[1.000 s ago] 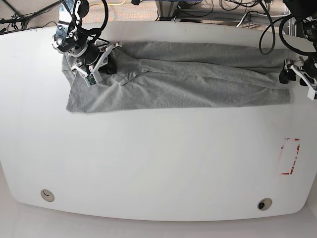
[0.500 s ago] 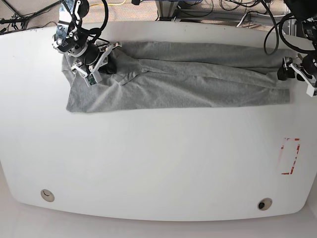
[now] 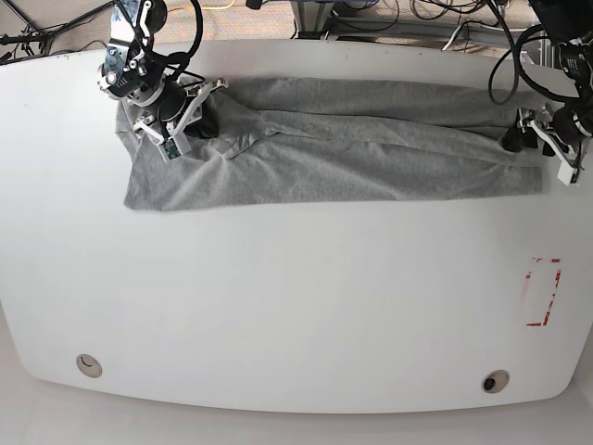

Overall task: Fold the T-shirt properly
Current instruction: 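Release the left gripper and move it along the folded shirt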

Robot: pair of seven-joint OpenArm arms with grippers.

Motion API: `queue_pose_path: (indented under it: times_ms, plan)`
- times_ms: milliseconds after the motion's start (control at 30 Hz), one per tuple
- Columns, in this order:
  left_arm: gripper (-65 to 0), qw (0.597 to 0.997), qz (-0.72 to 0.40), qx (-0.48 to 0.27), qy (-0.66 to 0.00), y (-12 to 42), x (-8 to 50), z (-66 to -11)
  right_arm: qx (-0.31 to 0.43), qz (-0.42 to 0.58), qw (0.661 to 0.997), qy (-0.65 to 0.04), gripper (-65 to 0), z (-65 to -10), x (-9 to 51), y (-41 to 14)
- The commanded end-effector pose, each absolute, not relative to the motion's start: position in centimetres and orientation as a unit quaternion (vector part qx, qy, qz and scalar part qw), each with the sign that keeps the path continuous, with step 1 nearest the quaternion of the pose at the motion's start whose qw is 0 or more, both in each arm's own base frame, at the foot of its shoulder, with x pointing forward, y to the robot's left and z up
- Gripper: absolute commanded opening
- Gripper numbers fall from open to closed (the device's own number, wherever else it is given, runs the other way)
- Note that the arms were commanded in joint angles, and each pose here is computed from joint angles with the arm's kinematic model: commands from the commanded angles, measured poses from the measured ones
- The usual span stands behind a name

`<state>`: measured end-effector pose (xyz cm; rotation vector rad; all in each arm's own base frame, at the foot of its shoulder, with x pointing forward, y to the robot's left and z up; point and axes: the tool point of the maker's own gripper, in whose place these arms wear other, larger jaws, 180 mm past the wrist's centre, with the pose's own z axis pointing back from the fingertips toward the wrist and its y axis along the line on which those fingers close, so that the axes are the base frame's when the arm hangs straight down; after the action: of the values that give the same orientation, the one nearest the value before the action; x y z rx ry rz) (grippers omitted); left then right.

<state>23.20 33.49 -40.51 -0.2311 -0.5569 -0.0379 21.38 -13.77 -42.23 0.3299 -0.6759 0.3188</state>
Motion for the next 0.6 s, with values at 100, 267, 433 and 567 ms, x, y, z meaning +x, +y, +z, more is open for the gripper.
queue_pose_path:
  times_ms: [100, 267, 433, 567]
  plan:
    - [-51.1, 0.960, -0.024, -0.103, -0.258, 34.2, 22.7, -40.5, 0.135, 0.168, 0.926, -0.310, -61.5, -42.4, 20.7, -14.7]
    - [-65.0, 0.962, -0.029, -0.095, -0.256, 34.3, 22.7, -40.5, 0.135, 0.169, 0.926, -0.311, -61.5, -42.3, 20.8, -14.7]
    - [-65.0, 0.960, -0.053, -0.069, -0.264, 34.5, 23.4, -39.3, 0.135, 0.168, 0.925, -0.312, -61.5, -42.3, 20.8, -14.7]
    - [-65.0, 0.951, -0.096, -0.041, -0.290, 33.7, 24.1, -36.8, 0.136, 0.169, 0.925, -0.312, -61.5, -42.3, 20.8, -14.6]
